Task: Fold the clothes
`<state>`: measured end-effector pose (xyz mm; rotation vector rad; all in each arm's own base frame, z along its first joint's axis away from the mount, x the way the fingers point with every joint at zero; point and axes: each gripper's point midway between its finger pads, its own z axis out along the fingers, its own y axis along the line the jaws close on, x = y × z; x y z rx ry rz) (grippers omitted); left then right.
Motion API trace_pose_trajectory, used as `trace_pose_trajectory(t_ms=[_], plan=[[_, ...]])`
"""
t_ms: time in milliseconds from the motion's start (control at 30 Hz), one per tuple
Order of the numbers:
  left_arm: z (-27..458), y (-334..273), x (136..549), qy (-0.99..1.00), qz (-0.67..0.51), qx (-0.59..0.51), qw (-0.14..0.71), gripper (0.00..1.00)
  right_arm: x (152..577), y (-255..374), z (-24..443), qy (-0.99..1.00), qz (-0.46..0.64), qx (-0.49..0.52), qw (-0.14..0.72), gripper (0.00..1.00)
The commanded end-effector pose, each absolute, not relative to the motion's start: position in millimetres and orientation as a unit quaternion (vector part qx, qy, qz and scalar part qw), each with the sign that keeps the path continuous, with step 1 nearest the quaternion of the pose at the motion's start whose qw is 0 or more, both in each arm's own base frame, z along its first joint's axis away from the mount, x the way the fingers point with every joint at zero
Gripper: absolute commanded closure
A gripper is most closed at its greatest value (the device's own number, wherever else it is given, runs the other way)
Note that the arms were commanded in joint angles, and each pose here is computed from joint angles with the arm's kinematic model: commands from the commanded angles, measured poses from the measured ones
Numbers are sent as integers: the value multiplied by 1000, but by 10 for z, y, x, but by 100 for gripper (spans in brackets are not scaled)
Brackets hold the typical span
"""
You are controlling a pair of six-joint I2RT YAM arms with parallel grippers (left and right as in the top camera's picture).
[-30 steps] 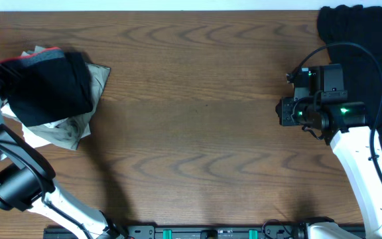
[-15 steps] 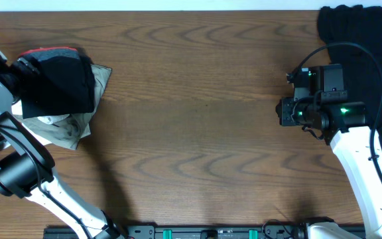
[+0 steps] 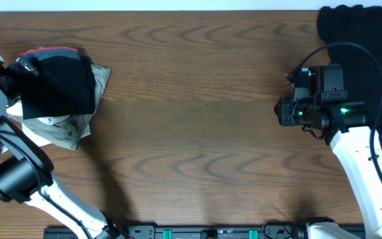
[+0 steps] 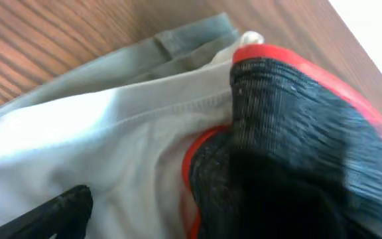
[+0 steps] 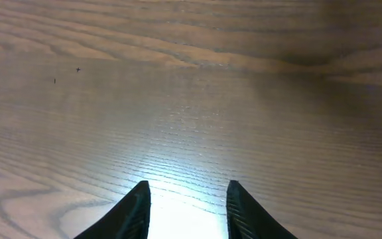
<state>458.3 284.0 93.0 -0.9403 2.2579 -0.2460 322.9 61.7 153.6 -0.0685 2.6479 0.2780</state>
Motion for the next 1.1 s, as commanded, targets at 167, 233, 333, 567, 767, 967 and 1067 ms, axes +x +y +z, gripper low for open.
trace_pose_trajectory(t_ms=[167,233,333,567,767,967,1067], plan=[[2487,3014,4323,817,14,-339,466,2,3247,579,1592,964,98,-22,246,59],[2680,2752,4403,818,-43,-300,488,2,3254,580,1596,964,98,-22,247,60],[2790,2336,4526,819,-147,-247,496,2,3253,580,1595,964,98,-22,247,60],[2013,2295,4697,817,-240,-323,414,2,3223,577,1579,966,98,-21,240,61],[940,2192,4760,827,-310,-353,310,2,3223,577,1579,966,98,-21,240,61],[237,2151,4621,827,-327,-393,234,2,3223,575,1578,966,97,-21,240,61],[251,2176,4610,828,-325,-392,237,2,3224,577,1579,966,97,-22,241,60]])
